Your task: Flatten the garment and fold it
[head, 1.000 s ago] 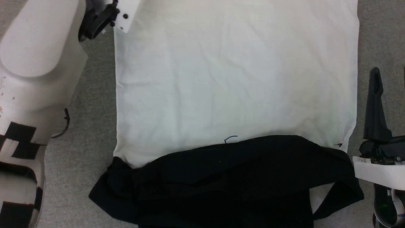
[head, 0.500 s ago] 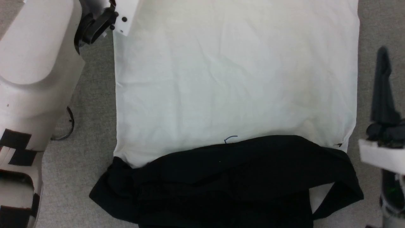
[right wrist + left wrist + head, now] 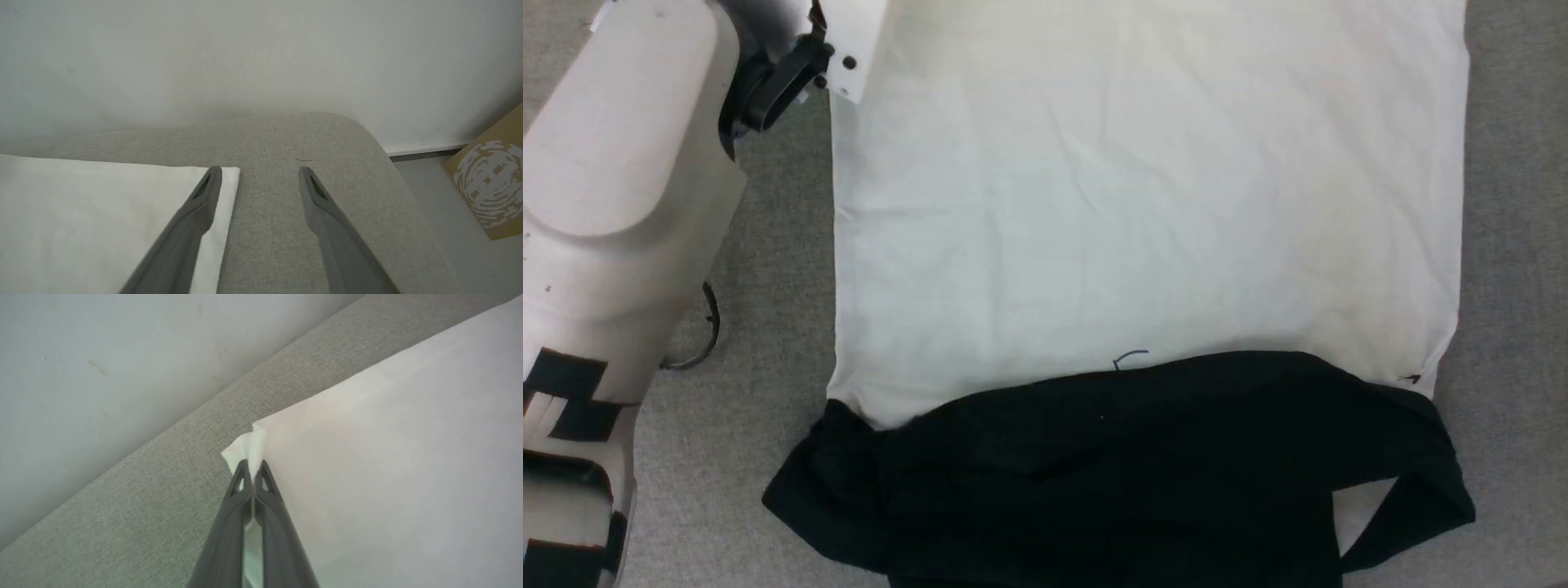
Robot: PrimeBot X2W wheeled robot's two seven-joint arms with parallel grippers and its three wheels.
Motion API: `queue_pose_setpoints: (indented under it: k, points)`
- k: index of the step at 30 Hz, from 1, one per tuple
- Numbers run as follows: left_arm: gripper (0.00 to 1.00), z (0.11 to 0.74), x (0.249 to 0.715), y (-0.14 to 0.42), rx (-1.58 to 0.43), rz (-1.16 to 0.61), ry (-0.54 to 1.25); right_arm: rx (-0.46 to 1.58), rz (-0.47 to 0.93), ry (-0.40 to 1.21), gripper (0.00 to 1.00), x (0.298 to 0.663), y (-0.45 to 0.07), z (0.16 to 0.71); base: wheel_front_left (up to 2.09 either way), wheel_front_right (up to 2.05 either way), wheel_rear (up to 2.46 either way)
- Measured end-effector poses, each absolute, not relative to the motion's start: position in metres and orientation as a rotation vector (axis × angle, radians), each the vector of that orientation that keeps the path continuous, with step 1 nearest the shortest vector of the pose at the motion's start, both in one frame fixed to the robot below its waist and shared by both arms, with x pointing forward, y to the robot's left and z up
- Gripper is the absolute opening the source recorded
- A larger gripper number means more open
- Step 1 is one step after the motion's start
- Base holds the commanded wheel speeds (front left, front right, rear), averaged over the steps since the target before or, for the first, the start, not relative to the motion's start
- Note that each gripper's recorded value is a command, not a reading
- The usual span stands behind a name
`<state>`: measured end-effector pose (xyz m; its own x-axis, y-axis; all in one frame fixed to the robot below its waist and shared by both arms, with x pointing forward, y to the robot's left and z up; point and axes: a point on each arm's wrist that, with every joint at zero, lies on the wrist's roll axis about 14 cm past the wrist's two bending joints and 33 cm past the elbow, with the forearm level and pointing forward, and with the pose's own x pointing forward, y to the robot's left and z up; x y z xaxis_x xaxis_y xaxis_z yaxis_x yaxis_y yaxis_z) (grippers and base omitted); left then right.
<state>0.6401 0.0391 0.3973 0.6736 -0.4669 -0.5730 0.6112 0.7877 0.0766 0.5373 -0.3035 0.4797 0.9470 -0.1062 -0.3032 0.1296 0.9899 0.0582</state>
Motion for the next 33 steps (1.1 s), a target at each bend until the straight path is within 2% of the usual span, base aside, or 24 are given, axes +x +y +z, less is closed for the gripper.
queue_pose_setpoints:
  k: [6,12,18,30,31,33]
  points:
    - [0.0,0.389,0.639,0.042,0.268,-0.613,0.571,0.103,-0.154,0.497,1.0,0.545,-0.317,0.438,0.0,0.0,0.0]
    - [0.0,0.379,0.638,0.045,0.265,-0.615,0.584,0.114,-0.091,0.606,1.0,0.556,-0.294,0.407,0.0,0.0,0.0]
    - [0.0,0.375,0.639,0.046,0.261,-0.62,0.577,0.094,-0.062,0.627,1.0,0.572,-0.282,0.395,0.0,0.0,0.0]
    - [0.0,0.37,0.641,0.049,0.246,-0.621,0.562,0.089,-0.094,0.667,1.0,0.585,-0.284,0.367,0.0,0.0,0.0]
    - [0.0,0.37,0.642,0.049,0.246,-0.621,0.559,0.09,-0.096,0.664,0.79,0.586,-0.284,0.367,0.0,0.0,0.0]
    - [0.0,0.37,0.642,0.05,0.248,-0.619,0.556,0.089,-0.098,0.66,0.0,0.588,-0.283,0.366,0.0,0.0,0.0]
